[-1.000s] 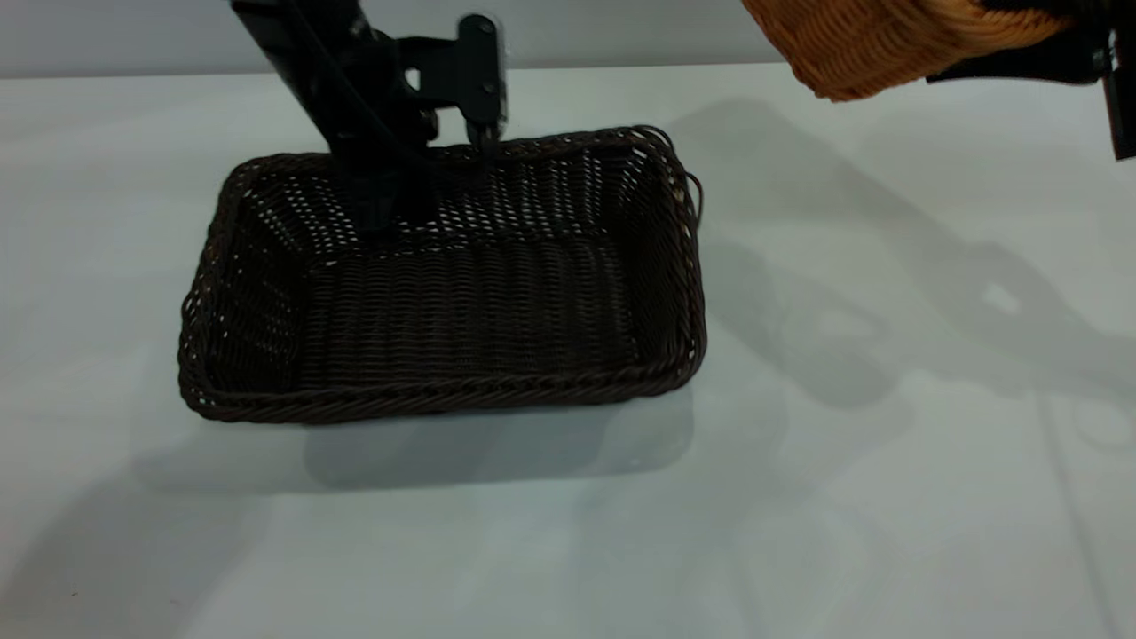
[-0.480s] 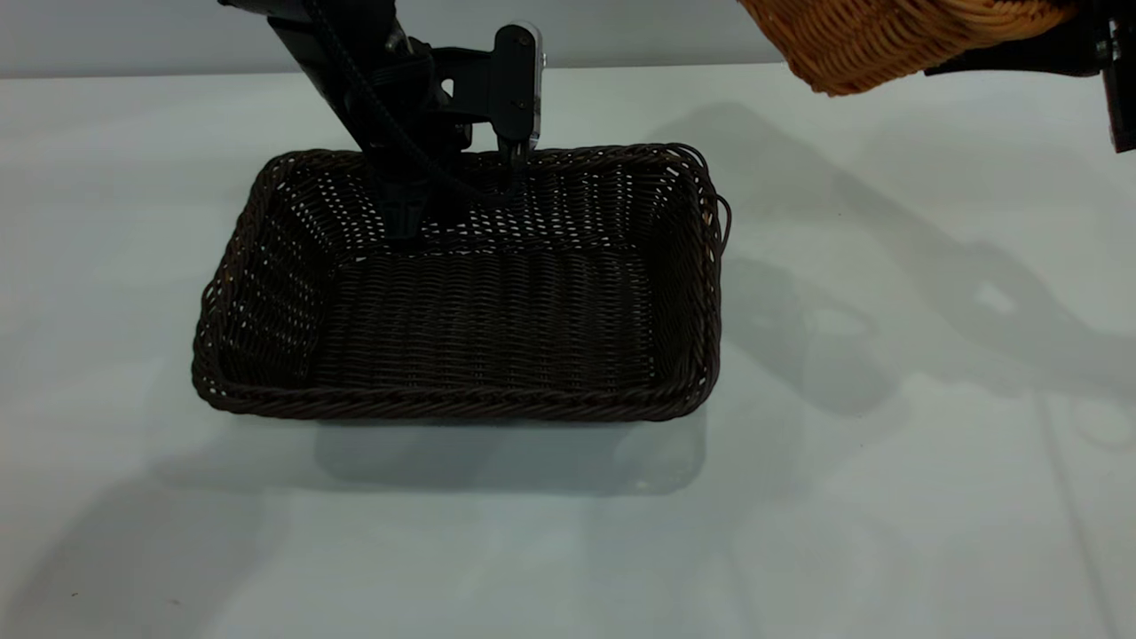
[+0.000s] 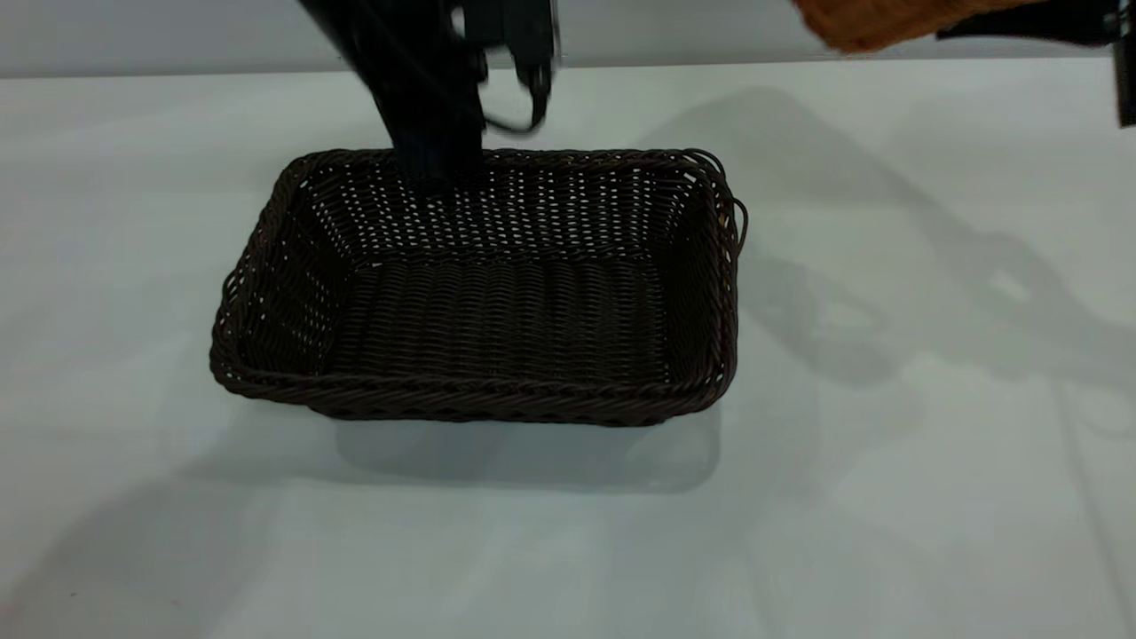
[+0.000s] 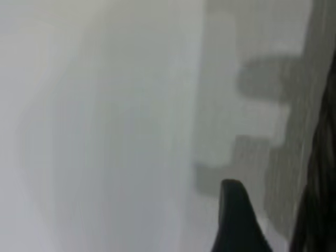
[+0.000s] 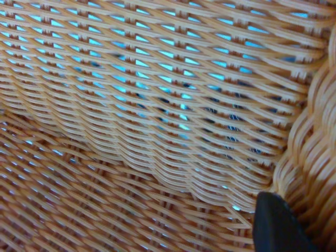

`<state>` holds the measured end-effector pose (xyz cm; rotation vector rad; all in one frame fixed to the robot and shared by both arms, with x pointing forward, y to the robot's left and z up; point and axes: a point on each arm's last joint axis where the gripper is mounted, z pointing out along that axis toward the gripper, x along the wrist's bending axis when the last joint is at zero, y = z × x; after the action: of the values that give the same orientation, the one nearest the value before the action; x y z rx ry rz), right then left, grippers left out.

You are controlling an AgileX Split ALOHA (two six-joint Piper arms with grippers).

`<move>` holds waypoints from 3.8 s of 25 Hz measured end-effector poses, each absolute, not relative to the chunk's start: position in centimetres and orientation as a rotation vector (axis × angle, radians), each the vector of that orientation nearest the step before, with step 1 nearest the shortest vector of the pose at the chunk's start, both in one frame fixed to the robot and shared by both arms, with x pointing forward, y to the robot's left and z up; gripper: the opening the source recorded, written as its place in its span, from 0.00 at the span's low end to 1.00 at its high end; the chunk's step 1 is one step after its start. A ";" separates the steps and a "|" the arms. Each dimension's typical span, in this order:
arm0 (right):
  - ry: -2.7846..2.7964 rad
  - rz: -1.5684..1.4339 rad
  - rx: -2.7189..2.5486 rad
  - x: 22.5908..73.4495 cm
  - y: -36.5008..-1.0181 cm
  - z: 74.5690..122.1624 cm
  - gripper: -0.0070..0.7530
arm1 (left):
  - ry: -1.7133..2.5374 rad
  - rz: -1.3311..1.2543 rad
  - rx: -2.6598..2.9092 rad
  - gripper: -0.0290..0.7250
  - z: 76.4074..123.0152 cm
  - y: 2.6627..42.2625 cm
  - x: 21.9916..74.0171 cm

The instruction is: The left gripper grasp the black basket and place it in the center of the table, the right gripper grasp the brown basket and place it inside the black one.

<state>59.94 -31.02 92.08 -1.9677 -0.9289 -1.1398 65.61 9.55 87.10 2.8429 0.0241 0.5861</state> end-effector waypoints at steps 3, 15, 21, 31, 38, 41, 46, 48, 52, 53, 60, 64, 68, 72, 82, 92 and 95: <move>-0.912 -1.217 -1.986 61.1 -32.8 93.3 0.14 | 0.016 0.568 2.845 0.59 91.8 9.9 64.7; -1.452 -0.833 -1.787 59.9 -22.8 92.9 0.14 | 0.259 0.992 2.502 0.53 115.1 16.5 57.3; -1.718 -0.682 -1.693 57.6 -14.7 92.0 0.14 | 0.411 1.038 2.347 0.52 120.2 18.4 52.9; -1.964 -0.588 -1.815 56.6 -11.0 89.4 0.14 | 0.440 1.046 2.305 0.52 121.9 19.2 50.7; -1.962 -0.524 -1.852 57.1 -11.1 86.6 0.14 | 0.480 1.009 2.313 0.52 121.3 19.2 50.7; -1.997 -0.526 -1.841 58.0 -10.9 86.2 0.14 | 0.485 0.995 2.323 0.52 121.2 19.2 50.6; -2.089 -0.487 -1.785 59.2 -10.6 85.2 0.14 | 0.491 0.967 2.348 0.52 121.0 19.2 50.5; -2.132 -0.458 -1.764 59.4 -10.7 84.9 0.15 | 0.491 0.965 2.351 0.52 121.0 19.2 50.5; -2.155 -0.424 -1.765 59.7 -10.7 85.1 0.20 | 0.493 0.960 2.354 0.52 120.9 19.3 50.4; -2.155 -0.424 -1.765 59.8 -10.7 85.3 0.23 | 0.494 0.958 2.357 0.52 120.9 19.3 50.4; -2.211 -0.395 -1.627 60.7 -9.9 87.6 0.70 | 0.501 0.912 2.399 0.52 120.6 19.3 50.2; -2.284 -0.313 -1.507 61.1 -9.9 89.3 0.83 | 0.502 0.892 2.418 0.52 120.7 19.6 49.6; -2.331 -0.216 -1.472 61.4 -10.2 90.4 0.81 | 0.495 0.916 2.395 0.52 121.7 20.0 48.4; -2.359 -0.174 -1.519 62.1 -10.4 91.5 0.74 | 0.486 0.949 2.364 0.52 122.7 20.5 47.1; -2.475 -0.515 -1.635 60.1 -11.7 104.7 0.70 | 0.667 0.909 2.348 0.52 124.9 23.4 40.9; -2.567 -1.079 -1.624 46.6 -17.3 120.4 0.70 | 1.149 1.042 2.117 0.52 126.4 28.1 35.0; -2.587 -1.135 -1.627 42.1 -19.4 121.0 0.70 | 1.215 1.004 2.091 0.52 125.1 28.4 34.1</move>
<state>42.14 -19.36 120.99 -1.6268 -2.5866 -1.1354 34.10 28.41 125.10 2.0912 1.2149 1.0037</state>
